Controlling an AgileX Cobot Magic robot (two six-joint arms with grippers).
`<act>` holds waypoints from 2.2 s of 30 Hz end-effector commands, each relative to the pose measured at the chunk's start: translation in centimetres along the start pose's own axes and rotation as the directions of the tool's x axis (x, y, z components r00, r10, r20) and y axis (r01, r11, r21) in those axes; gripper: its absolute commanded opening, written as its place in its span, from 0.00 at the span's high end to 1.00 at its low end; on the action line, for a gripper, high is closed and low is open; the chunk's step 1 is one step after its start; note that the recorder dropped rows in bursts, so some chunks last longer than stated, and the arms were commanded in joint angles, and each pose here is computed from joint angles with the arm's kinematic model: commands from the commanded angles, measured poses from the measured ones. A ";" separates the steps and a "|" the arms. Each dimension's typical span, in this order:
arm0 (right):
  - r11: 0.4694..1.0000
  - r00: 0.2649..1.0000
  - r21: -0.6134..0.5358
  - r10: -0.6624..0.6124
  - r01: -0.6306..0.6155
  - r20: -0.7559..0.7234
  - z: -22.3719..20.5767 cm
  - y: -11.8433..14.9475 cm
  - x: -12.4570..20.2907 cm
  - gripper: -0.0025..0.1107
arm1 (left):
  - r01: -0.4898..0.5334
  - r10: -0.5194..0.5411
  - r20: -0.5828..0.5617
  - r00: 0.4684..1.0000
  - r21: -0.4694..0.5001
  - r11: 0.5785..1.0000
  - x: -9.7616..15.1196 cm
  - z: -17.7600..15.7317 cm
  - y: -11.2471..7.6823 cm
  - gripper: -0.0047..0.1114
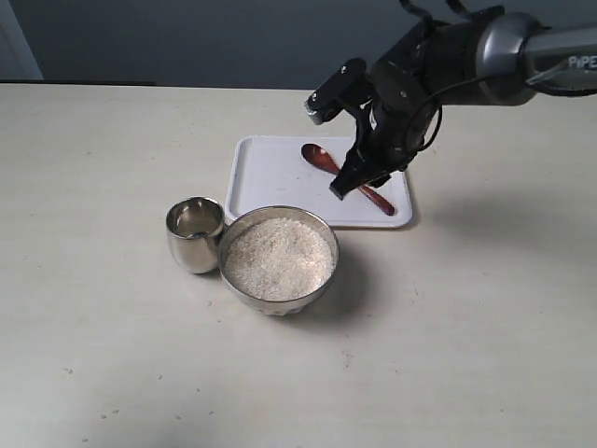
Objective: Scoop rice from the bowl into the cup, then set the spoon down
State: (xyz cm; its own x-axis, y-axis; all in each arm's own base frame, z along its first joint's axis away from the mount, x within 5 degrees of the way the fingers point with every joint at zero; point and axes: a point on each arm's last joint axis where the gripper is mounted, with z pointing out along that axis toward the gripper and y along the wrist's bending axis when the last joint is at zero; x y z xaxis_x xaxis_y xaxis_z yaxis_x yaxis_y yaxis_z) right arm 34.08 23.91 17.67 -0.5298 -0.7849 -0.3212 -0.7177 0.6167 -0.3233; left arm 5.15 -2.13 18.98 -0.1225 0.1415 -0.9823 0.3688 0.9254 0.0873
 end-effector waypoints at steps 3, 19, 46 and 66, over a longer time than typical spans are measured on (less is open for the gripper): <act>0.998 0.993 0.045 0.044 -0.039 -0.109 -5.5 -1.7 1.5 0.96 | 0.000 0.000 0.018 1.000 -0.001 1.000 -0.2 -0.1 0.0 0.96; 0.962 0.966 0.109 0.244 -0.251 0.081 -20.8 -2.8 11.0 0.98 | 0.000 0.000 0.018 1.000 -0.001 1.000 -0.2 -0.1 0.0 0.96; 0.877 0.459 -0.306 0.459 -0.370 0.761 -38.0 0.6 25.2 0.98 | 0.000 0.000 0.018 1.000 -0.001 1.000 -0.2 -0.1 0.0 0.96; 0.564 0.311 0.064 0.354 -0.823 0.882 -22.4 3.5 31.8 0.98 | 0.002 -0.002 0.018 1.000 -0.001 1.000 -0.2 -0.1 0.0 0.96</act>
State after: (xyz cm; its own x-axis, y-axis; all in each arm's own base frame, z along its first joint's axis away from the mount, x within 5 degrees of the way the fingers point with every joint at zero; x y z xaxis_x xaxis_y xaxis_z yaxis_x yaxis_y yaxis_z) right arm 4.86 -0.15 27.71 -0.0429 0.0562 -0.9975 0.0410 0.9977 0.0544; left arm 5.15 -2.13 18.98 -0.1225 0.1415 -0.9823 0.3688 0.9254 0.0873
